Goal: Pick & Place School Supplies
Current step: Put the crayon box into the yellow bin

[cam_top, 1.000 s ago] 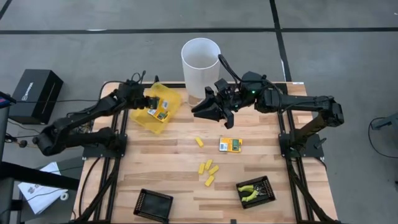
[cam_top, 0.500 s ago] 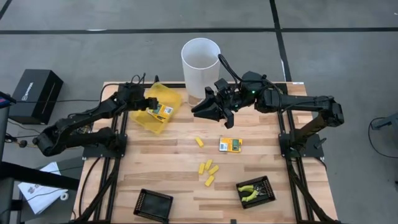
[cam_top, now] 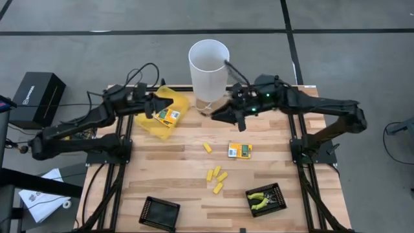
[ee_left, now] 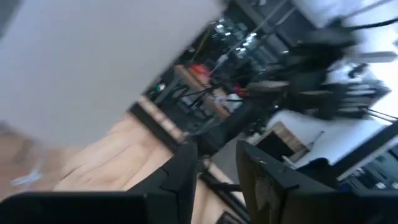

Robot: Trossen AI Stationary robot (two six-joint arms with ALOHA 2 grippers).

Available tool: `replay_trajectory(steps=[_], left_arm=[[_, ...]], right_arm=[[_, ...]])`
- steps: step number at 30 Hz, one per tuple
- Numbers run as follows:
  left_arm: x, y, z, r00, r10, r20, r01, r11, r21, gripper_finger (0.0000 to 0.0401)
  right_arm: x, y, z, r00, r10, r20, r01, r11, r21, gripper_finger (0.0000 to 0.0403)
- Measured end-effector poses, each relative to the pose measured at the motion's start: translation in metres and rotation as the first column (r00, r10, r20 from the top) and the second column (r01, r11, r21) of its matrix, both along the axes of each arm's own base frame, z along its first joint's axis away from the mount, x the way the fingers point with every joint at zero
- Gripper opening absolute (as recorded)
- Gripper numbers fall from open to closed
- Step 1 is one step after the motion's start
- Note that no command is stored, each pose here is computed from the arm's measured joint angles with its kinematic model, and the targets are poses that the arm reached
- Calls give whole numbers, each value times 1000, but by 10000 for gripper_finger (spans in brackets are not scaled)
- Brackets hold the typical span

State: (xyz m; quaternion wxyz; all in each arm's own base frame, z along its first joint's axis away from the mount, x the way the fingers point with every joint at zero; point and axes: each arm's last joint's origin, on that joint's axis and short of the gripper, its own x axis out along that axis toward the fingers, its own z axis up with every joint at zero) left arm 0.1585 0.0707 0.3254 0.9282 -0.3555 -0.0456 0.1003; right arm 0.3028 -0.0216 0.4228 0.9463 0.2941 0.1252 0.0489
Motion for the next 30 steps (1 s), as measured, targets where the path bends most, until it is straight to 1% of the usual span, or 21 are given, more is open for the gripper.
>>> replay_trajectory(steps=[1, 3, 4, 5, 7, 9, 10, 12, 13, 15, 16, 18, 21, 23, 26, 27, 30], left_arm=[[0, -4, 4, 1000, -6, 15, 5, 1000, 9, 105], [2, -11, 11, 999, -12, 33, 11, 1000, 27, 104], [3, -14, 11, 999, -13, 34, 12, 999, 32, 103], [4, -16, 12, 999, -16, 38, 14, 999, 36, 103], [5, -19, 14, 999, -14, 52, 12, 999, 41, 103], [6, -22, 14, 998, -13, 54, 10, 999, 41, 103], [7, -23, 14, 999, -13, 52, 11, 999, 40, 103], [8, -25, 14, 999, -14, 48, 12, 999, 52, 103], [8, -26, 14, 999, -21, 47, 18, 998, 62, 103], [10, -27, 13, 999, -29, 42, 26, 998, 63, 103], [10, -28, 13, 999, -32, 39, 29, 998, 63, 103], [10, -29, 14, 998, -39, 47, 36, 997, 64, 103], [10, -31, 14, 998, -45, 47, 42, 997, 61, 103], [10, -31, 14, 998, -47, 50, 45, 998, 51, 103], [10, -31, 14, 997, -53, 54, 52, 998, 35, 103], [10, -31, 14, 997, -53, 55, 52, 998, 31, 103], [10, -31, 14, 997, -54, 60, 53, 999, 12, 103]], right_arm=[[-9, -1, -5, 994, -46, -96, 45, 999, -8, 102], [-24, -2, -17, 953, -134, -273, 131, 991, -30, 102], [-33, -1, -24, 912, -172, -373, 172, 985, -35, 102], [-41, 0, -32, 853, -208, -478, 211, 976, -47, 102], [-53, 5, -46, 722, -272, -636, 273, 957, -99, 102], [-63, 12, -66, 589, -304, -748, 295, 943, -152, 102], [-65, 16, -77, 551, -305, -777, 300, 941, -156, 102], [-67, 24, -98, 518, -296, -802, 320, 937, -138, 102], [-69, 28, -111, 506, -286, -814, 330, 936, -124, 102], [-70, 35, -136, 526, -267, -808, 371, 927, -64, 103], [-72, 39, -151, 523, -265, -810, 396, 917, -45, 103], [-79, 45, -182, 501, -261, -825, 455, 891, -6, 103], [-89, 51, -215, 510, -257, -821, 541, 837, 74, 103], [-95, 52, -231, 527, -255, -810, 585, 801, 128, 103], [-102, 53, -244, 547, -253, -798, 627, 756, 190, 103], [-104, 52, -247, 545, -253, -799, 635, 747, 197, 103], [-108, 51, -254, 532, -259, -806, 642, 744, 185, 103]])
